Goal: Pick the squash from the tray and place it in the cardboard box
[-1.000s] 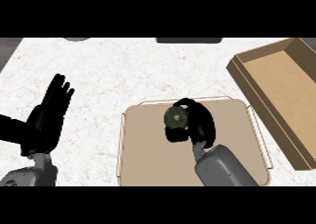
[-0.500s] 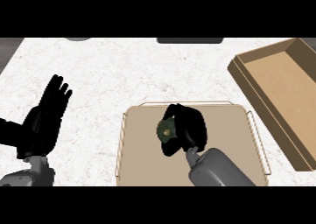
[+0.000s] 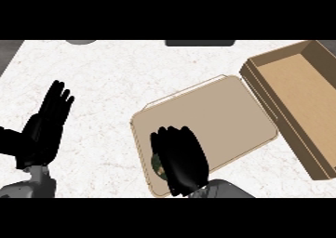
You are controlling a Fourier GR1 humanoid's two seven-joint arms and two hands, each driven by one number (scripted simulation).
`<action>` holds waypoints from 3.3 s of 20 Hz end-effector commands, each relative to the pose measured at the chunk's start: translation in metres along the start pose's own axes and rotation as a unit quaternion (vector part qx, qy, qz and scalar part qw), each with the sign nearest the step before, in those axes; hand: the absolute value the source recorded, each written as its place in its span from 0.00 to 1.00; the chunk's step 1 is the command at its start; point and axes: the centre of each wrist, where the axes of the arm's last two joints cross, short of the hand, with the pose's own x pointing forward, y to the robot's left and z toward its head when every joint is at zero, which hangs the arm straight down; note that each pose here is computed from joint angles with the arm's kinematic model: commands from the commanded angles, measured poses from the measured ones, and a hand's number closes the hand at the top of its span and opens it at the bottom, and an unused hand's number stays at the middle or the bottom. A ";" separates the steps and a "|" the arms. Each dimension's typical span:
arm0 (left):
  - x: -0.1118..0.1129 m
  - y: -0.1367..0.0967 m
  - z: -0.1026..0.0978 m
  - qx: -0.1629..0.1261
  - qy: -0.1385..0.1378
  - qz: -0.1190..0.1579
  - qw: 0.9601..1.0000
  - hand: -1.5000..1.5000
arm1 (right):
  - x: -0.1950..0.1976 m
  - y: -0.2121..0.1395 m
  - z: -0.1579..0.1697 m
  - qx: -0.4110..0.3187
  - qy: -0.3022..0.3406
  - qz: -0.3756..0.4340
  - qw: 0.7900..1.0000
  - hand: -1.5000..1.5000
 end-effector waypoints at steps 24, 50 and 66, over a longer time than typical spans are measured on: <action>-0.014 -0.005 0.011 -0.007 0.009 0.006 1.000 0.50 | -0.102 -0.179 0.037 -0.250 0.206 -0.081 0.943 1.00; 0.005 -0.014 0.006 -0.016 -0.006 0.005 1.000 0.50 | -0.321 -0.118 -0.018 -0.004 0.362 0.054 0.931 0.00; -0.005 -0.004 -0.005 -0.005 -0.001 0.003 1.000 0.50 | -0.333 -0.149 -0.020 -0.341 0.204 -0.214 0.892 0.00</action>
